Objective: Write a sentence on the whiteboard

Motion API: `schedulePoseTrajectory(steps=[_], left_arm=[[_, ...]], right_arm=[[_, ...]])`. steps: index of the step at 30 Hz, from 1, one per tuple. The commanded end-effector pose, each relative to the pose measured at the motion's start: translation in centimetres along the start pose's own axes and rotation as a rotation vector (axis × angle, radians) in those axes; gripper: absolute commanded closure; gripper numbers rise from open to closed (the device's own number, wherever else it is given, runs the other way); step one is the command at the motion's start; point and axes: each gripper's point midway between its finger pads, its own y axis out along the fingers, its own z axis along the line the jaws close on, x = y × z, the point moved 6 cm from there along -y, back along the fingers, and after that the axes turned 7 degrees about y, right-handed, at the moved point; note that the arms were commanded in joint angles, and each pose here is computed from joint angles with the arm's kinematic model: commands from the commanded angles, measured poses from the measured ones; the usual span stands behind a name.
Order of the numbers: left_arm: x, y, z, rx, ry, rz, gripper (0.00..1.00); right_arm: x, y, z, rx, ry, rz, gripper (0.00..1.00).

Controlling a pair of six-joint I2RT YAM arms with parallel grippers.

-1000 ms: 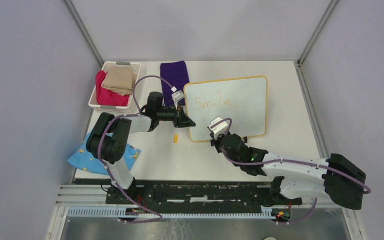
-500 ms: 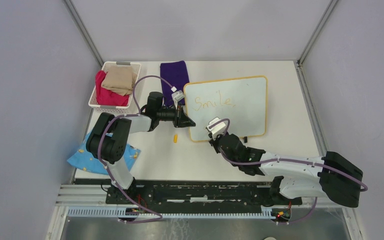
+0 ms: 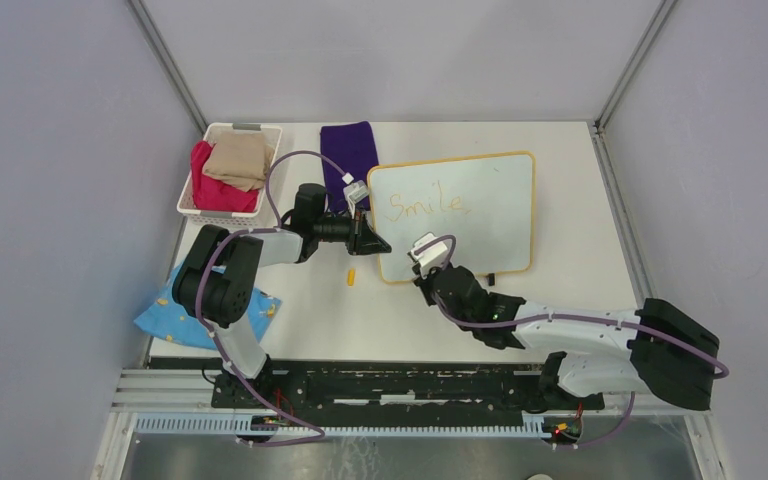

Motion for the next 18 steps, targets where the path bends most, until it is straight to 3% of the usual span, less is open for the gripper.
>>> schedulePoseTrajectory(steps=[1,13,18], left_arm=[[-5.6,0.6,2.3,0.178,-0.027,0.170,0.98],[-5.5,0.6,2.3,0.181,-0.024,0.171,0.98],[-5.5,0.6,2.3,0.180,-0.024,0.171,0.98]], right_arm=[[2.9,0.7,0.7,-0.012,0.054,-0.080,1.00],[4.7,-0.7,0.8,0.046,0.090,-0.143,1.00],[5.9,-1.7,-0.5,-0.015,0.091,-0.181,1.00]])
